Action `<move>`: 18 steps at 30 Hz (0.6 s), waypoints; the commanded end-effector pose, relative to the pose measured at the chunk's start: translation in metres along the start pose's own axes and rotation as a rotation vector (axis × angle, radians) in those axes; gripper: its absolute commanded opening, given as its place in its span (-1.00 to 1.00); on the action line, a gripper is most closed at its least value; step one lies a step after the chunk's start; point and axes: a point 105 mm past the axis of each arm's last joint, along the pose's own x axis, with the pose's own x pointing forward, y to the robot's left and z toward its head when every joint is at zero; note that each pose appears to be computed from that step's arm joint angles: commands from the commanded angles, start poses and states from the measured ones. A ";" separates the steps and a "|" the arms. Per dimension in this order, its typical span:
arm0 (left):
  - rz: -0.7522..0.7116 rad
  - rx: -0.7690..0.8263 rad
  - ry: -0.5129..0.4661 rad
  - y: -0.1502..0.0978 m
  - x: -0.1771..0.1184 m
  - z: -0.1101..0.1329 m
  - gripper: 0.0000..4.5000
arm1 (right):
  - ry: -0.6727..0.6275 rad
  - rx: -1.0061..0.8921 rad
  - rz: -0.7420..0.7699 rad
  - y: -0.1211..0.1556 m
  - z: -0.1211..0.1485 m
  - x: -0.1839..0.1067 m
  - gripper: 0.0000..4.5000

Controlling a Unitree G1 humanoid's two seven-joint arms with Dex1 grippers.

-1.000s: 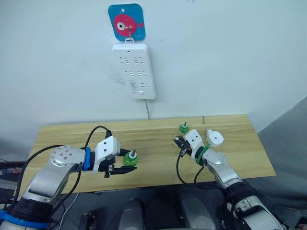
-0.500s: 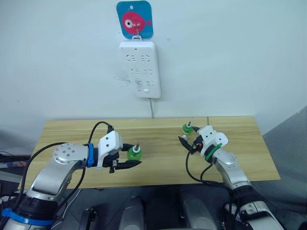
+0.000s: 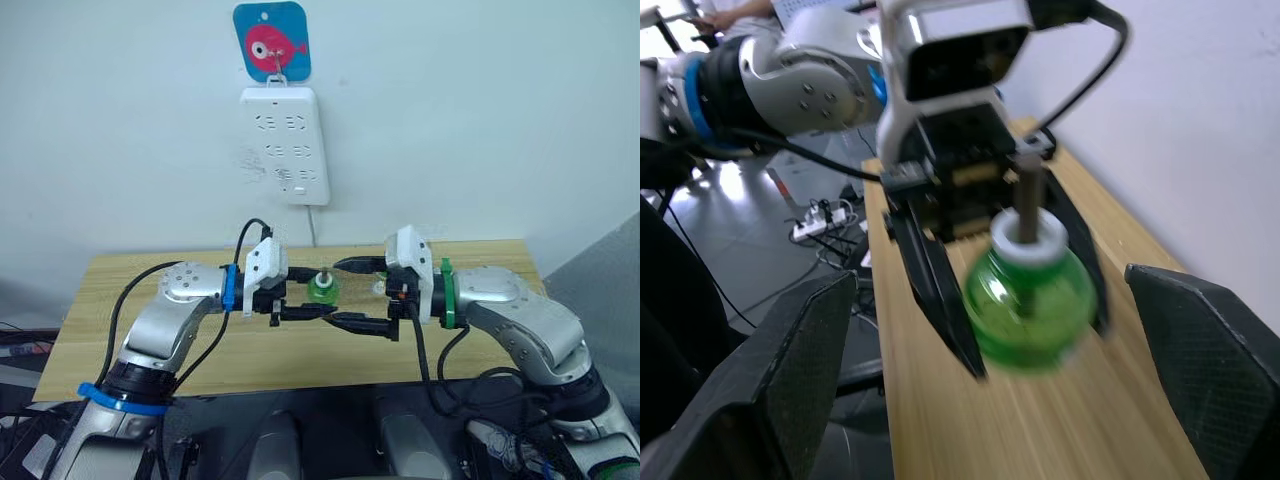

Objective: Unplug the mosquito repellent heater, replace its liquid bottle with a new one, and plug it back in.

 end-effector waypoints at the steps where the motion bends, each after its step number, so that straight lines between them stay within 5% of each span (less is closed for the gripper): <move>1: -0.015 0.036 -0.023 -0.001 0.002 0.008 0.03 | -0.020 -0.019 -0.003 -0.001 0.006 0.004 1.00; 5: -0.030 0.045 -0.024 -0.003 0.004 0.008 0.03 | -0.032 -0.015 -0.011 -0.003 0.006 0.007 1.00; 7: -0.031 0.045 -0.028 -0.004 0.004 0.008 0.03 | -0.040 -0.015 -0.018 -0.005 0.007 0.008 0.83; 16: -0.060 0.036 -0.058 -0.008 0.009 0.016 0.03 | -0.014 -0.062 -0.041 -0.008 0.004 0.012 -0.55; 18: -0.068 0.018 -0.073 -0.009 0.009 0.019 0.03 | -0.012 -0.072 -0.044 -0.009 0.004 0.012 -0.64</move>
